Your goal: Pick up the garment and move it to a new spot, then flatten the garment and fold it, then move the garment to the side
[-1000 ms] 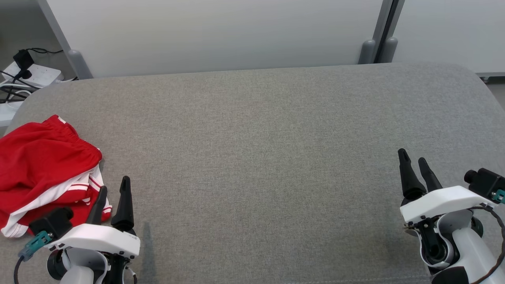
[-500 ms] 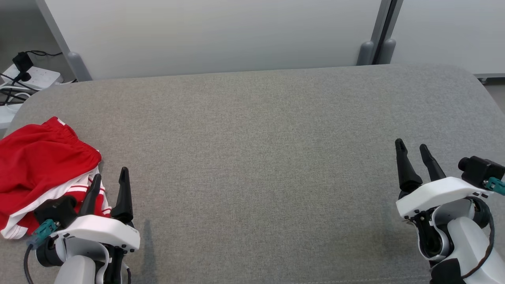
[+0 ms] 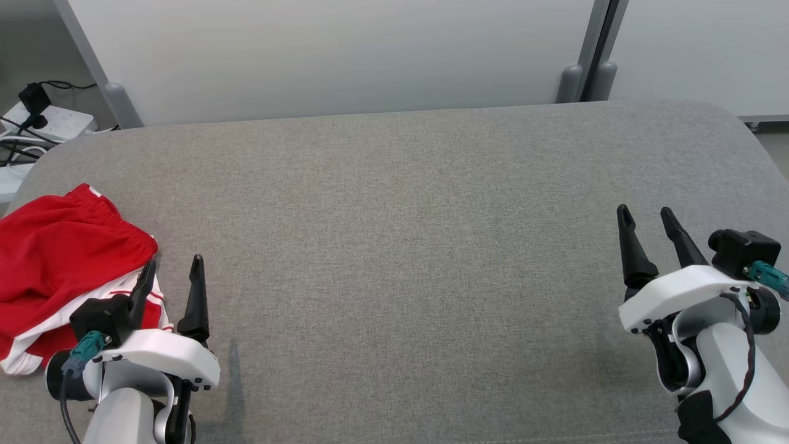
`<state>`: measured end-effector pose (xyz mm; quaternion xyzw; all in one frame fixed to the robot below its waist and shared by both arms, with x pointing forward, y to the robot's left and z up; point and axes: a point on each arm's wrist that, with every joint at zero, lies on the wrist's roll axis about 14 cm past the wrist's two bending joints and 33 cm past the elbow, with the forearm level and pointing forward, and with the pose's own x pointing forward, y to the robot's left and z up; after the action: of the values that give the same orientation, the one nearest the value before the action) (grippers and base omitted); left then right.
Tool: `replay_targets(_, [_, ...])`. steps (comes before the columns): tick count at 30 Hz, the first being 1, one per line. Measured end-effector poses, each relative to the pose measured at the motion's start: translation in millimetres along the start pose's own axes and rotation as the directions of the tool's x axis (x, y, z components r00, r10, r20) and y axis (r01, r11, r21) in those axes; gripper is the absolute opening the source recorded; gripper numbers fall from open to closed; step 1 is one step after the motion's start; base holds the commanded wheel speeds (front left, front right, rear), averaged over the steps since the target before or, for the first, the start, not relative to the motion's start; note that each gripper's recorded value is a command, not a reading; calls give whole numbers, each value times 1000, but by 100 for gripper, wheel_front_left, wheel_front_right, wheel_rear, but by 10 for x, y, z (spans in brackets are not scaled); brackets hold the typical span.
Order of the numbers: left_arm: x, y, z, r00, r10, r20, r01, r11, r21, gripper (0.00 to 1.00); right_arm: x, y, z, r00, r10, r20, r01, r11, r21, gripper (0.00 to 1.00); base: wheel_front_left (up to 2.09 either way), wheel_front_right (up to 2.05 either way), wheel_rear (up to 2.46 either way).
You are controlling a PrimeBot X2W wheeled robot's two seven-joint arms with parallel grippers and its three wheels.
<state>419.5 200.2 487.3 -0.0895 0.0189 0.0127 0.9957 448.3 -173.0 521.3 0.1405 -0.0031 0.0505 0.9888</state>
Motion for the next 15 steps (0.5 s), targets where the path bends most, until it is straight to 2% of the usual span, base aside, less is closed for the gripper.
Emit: replay_targets(15, [109,-33,147,998,-36,46,27,984,178,100,125,99,149,998,58,31,-52,982,-183,100,0,0,0])
